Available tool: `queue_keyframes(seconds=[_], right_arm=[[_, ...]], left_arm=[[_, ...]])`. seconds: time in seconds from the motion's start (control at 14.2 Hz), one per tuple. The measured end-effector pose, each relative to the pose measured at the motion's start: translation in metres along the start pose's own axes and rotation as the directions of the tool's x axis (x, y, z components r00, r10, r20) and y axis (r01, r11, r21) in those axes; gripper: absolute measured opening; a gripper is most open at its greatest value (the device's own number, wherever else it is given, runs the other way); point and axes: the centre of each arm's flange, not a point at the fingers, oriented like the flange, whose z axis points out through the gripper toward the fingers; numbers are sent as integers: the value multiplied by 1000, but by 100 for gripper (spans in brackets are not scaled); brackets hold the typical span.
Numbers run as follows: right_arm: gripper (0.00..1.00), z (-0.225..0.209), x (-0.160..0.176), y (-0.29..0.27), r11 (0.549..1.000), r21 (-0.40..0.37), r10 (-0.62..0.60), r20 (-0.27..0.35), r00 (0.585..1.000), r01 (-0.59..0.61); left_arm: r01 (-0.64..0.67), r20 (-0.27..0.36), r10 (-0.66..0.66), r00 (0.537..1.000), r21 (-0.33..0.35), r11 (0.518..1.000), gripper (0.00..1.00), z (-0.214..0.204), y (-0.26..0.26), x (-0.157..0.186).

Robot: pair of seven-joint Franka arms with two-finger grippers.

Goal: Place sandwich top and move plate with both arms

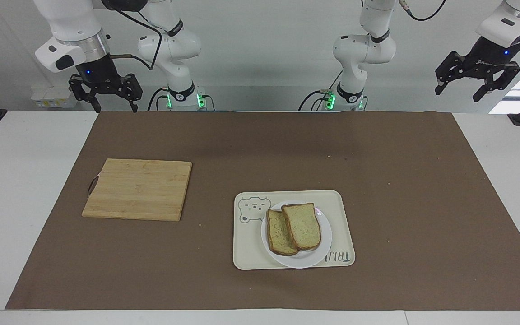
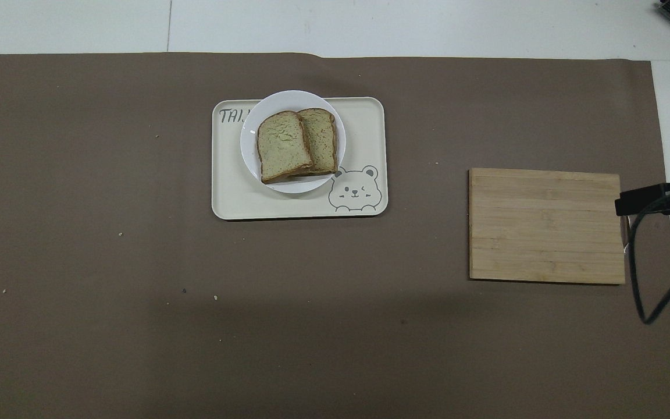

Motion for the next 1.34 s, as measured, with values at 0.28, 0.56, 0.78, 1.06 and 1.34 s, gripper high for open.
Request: queue_keyframes(seconds=[0.28,0.56,0.78,1.06,1.34], right_arm=[[100,0,0,0,1000,0,0,0,1000,0],[100,0,0,0,1000,0,0,0,1000,0],[100,0,0,0,1000,0,0,0,1000,0],[100,0,0,0,1000,0,0,0,1000,0],[100,0,0,0,1000,0,0,0,1000,0]], left_arm=[[22,21,-22,1000,-10,1000,100,-6,-6,-15],[62,39,-61,997,-18,998,100,-1,-8,-25],[67,51,-67,996,0,998,100,2,-6,-27],[69,59,-70,996,22,997,100,10,16,-27],[88,52,-89,995,27,996,100,9,13,-31]])
